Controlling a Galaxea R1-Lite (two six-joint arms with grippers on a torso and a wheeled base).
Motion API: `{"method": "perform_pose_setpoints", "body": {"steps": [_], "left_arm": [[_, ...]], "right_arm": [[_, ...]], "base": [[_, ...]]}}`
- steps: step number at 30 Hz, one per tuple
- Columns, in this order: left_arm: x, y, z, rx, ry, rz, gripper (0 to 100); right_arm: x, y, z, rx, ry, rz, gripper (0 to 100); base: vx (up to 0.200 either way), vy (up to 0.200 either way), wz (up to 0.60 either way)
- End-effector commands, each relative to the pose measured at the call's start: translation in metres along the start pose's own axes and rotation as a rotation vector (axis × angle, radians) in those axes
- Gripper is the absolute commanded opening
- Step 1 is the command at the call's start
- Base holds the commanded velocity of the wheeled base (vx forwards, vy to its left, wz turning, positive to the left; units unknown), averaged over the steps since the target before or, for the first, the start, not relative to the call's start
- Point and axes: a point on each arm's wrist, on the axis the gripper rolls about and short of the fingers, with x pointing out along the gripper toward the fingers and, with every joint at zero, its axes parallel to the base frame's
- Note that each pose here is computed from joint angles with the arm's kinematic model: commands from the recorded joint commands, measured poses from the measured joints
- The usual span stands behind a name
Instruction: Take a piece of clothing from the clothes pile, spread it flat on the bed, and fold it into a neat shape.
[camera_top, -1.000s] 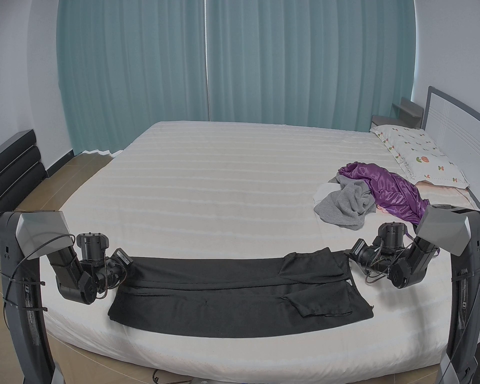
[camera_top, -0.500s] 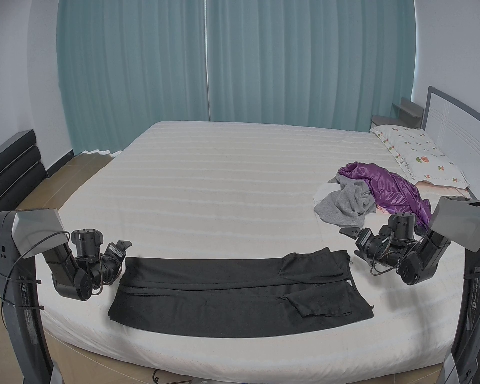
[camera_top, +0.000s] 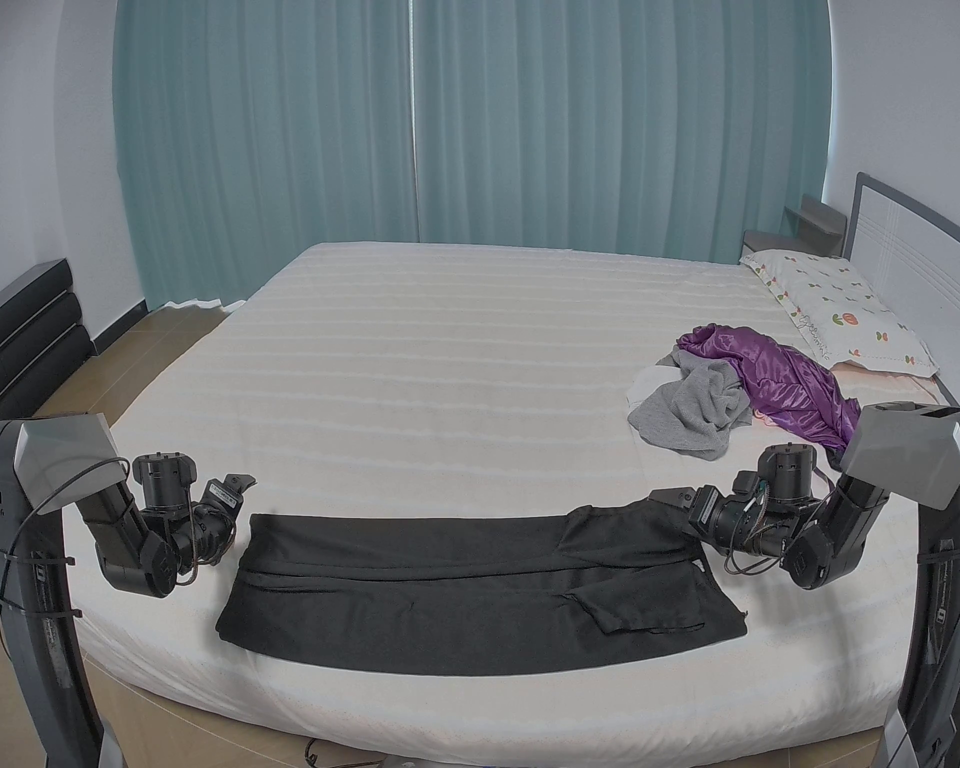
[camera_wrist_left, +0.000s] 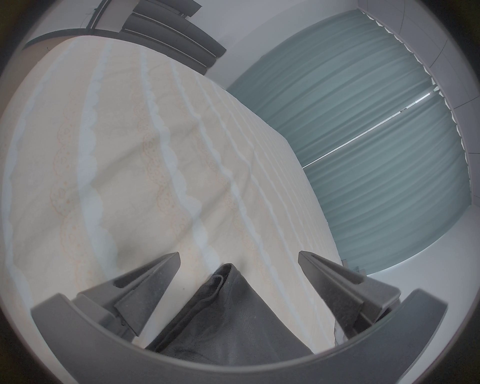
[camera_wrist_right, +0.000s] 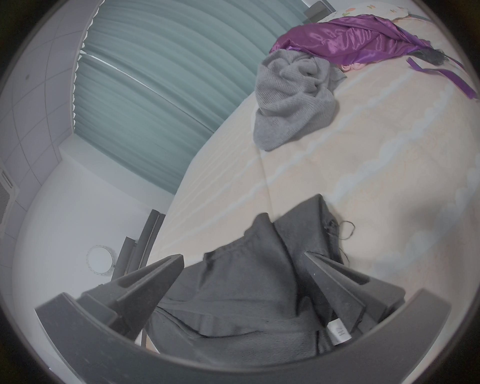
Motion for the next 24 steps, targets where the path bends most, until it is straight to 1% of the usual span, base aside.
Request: {"method": "perform_pose_setpoints", "body": {"steps": [1,3,4,9,13,18,24], "left_arm": [[0.000,-0.001,0.001,0.000,-0.002,-0.003,100],[-0.001,-0.001,0.000,0.000,-0.002,-0.003,100],[-0.001,-0.001,0.000,0.000,-0.002,-0.003,100],[-0.001,-0.001,0.000,0.002,-0.002,-0.003,100],[-0.001,-0.001,0.000,0.002,-0.002,-0.003,100],[-0.001,0.000,0.000,0.002,-0.001,-0.002,100],[-0.001,0.000,0.000,0.000,-0.001,-0.002,100]], "right_arm": [[0.012,-0.018,-0.014,-0.002,0.047,-0.037,100],[0.013,-0.021,-0.016,-0.025,0.054,-0.041,100],[0.013,-0.021,-0.017,-0.030,0.056,-0.043,0],[0.010,-0.023,-0.018,-0.034,0.057,-0.054,0],[0.007,-0.026,-0.019,-0.058,0.046,-0.054,0],[0.000,-0.024,-0.023,-0.063,0.035,-0.039,0],[-0.004,-0.025,-0.022,-0.057,0.029,-0.045,0]], "base": [[0.000,0.000,0.00],[0.000,0.000,0.00],[0.000,0.000,0.00],[0.000,0.000,0.00],[0.000,0.000,0.00],[0.000,0.000,0.00],[0.000,0.000,0.00]]}}
